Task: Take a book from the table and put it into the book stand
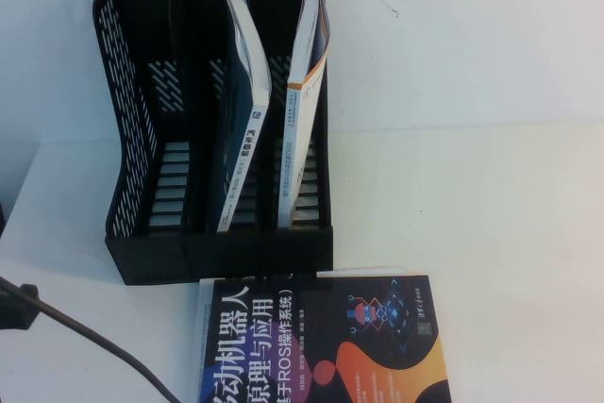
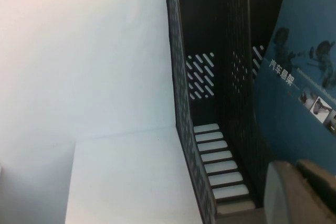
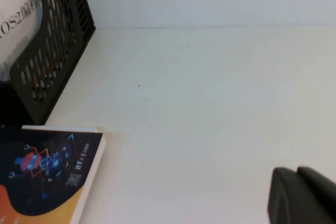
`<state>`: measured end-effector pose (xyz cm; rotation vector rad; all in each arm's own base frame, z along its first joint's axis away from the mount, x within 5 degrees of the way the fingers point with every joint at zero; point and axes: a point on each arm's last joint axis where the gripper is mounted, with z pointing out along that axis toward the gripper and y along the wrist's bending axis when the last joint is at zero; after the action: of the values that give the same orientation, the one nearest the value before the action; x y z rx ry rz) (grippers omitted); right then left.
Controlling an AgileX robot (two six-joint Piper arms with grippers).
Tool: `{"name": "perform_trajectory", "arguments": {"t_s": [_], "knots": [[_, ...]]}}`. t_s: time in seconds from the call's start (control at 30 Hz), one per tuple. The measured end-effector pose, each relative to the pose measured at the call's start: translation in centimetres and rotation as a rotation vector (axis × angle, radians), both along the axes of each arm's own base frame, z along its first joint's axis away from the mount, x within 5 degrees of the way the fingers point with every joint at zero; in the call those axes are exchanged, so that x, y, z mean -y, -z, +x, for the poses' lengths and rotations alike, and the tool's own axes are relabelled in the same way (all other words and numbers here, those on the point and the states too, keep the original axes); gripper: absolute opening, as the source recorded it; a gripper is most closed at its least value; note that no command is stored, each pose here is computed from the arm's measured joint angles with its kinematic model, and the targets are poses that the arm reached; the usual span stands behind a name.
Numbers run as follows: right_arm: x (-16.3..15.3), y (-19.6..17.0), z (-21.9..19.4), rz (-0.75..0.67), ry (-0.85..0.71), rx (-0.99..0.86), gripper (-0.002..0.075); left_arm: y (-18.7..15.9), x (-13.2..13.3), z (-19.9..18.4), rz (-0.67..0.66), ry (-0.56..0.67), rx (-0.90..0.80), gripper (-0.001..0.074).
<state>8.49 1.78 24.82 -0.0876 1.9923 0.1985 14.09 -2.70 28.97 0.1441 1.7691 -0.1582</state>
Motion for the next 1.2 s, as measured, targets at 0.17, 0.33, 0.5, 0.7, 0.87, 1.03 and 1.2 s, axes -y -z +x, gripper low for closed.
{"name": "perform_trajectory", "arguments": {"t_s": [0.17, 0.33, 0.5, 0.7, 0.87, 1.03, 1.2], "knots": [[0.0, 0.0, 0.0, 0.001, 0.001, 0.0, 0.0003, -0.1, 0.0, -0.3, 0.0, 0.002, 0.0, -0.0003], [0.0, 0.0, 0.0, 0.001, 0.001, 0.0, 0.0003, -0.8, -0.6, -2.6, -0.016, -0.006, 0.072, -0.0003], [0.0, 0.0, 0.0, 0.001, 0.001, 0.0, 0.0003, -0.1, -1.8, -5.7, -0.029, -0.083, 0.191, -0.0003], [0.0, 0.0, 0.0, 0.001, 0.001, 0.0, 0.0003, 4.7, -2.7, -7.5, -0.019, -0.189, 0.192, -0.0003], [0.0, 0.0, 0.0, 0.001, 0.001, 0.0, 0.0003, 9.5, -2.9, -8.0, -0.012, -0.237, 0.105, -0.0003], [0.0, 0.0, 0.0, 0.001, 0.001, 0.0, 0.0003, 11.4, -2.6, -8.7, -0.003, -0.212, -0.062, -0.0003], [0.0, 0.0, 0.0, 0.001, 0.001, 0.0, 0.0003, 11.8, -2.5, -8.8, -0.002, -0.205, -0.105, -0.0003]]}}
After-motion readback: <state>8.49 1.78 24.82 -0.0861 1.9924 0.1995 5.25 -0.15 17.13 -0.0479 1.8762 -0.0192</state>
